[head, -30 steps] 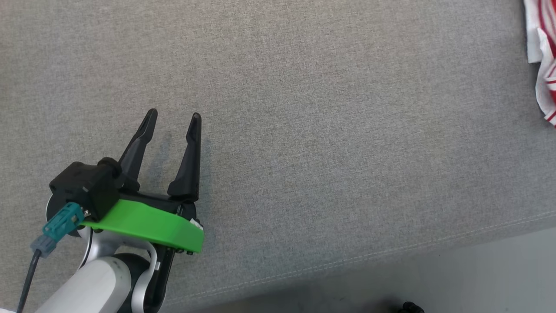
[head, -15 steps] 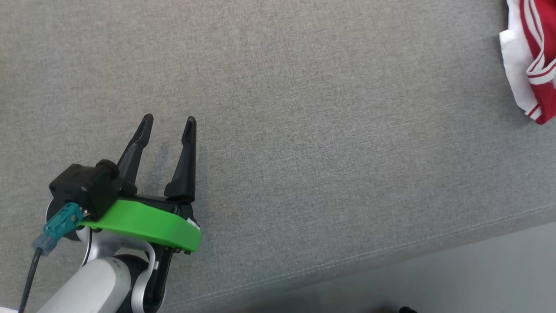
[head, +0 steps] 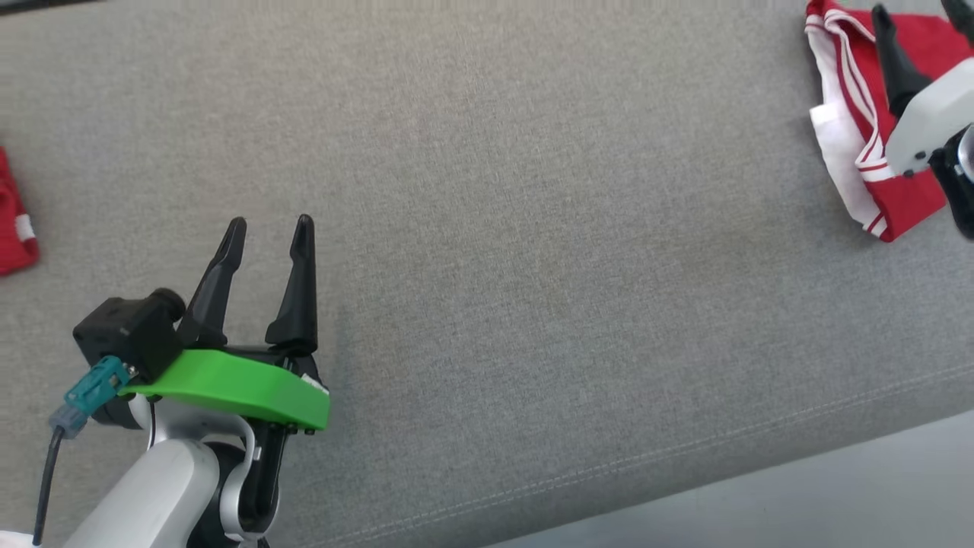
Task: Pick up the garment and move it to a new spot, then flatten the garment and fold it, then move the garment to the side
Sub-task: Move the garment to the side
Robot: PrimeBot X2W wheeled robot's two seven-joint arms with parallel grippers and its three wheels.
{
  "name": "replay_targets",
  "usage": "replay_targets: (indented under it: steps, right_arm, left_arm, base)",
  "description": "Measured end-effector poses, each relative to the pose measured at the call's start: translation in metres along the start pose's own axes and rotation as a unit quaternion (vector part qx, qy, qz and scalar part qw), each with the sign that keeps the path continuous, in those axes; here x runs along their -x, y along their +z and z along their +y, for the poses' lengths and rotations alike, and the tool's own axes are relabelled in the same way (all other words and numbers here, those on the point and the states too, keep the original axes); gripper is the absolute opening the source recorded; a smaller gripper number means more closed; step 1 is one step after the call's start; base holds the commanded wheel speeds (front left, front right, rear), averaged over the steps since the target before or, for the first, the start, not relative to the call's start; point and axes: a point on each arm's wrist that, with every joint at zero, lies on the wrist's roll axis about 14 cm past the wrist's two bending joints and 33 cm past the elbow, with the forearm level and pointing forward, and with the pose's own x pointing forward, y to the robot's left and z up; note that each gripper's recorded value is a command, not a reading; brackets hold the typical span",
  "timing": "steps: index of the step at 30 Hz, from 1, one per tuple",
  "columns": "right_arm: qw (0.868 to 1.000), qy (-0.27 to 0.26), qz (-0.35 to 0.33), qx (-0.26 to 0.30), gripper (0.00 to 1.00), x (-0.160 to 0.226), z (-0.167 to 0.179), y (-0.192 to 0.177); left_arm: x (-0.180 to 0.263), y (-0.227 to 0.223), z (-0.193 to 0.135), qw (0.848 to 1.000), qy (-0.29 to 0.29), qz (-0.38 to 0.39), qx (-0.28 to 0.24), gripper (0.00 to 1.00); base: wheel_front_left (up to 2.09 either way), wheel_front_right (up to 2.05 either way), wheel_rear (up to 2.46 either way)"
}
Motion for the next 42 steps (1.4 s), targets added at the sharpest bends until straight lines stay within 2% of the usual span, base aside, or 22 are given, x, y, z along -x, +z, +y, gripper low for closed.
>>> replay_targets:
  steps: [6,15,24,33,42]
  right_arm:
    - [1.0,0.001,-0.019,-0.018,1.0,0.024,0.007,0.005]
    - [0.995,0.029,-0.067,-0.072,1.0,0.06,0.048,0.016]
    - [0.984,0.073,-0.118,-0.114,1.0,0.092,0.103,0.032]
    - [0.976,0.089,-0.143,-0.139,1.0,0.115,0.136,0.04]
    - [0.972,0.105,-0.139,-0.156,1.0,0.144,0.175,0.042]
  left_arm:
    - [0.016,0.012,0.008,0.999,0.021,-0.027,0.004,1.0]
    - [0.056,0.025,0.027,0.996,0.071,-0.06,-0.015,1.0]
    - [0.102,0.041,0.043,0.989,0.108,-0.096,-0.029,1.0]
    - [0.126,0.033,0.056,0.989,0.117,-0.085,-0.044,1.0]
    - [0.142,0.03,0.071,0.986,0.139,-0.08,-0.049,1.0]
  base:
    - [0.0,0.0,0.0]
    - [0.0,0.0,0.0]
    - [0.0,0.0,0.0]
    - [0.0,0.0,0.0]
    - [0.0,0.0,0.0]
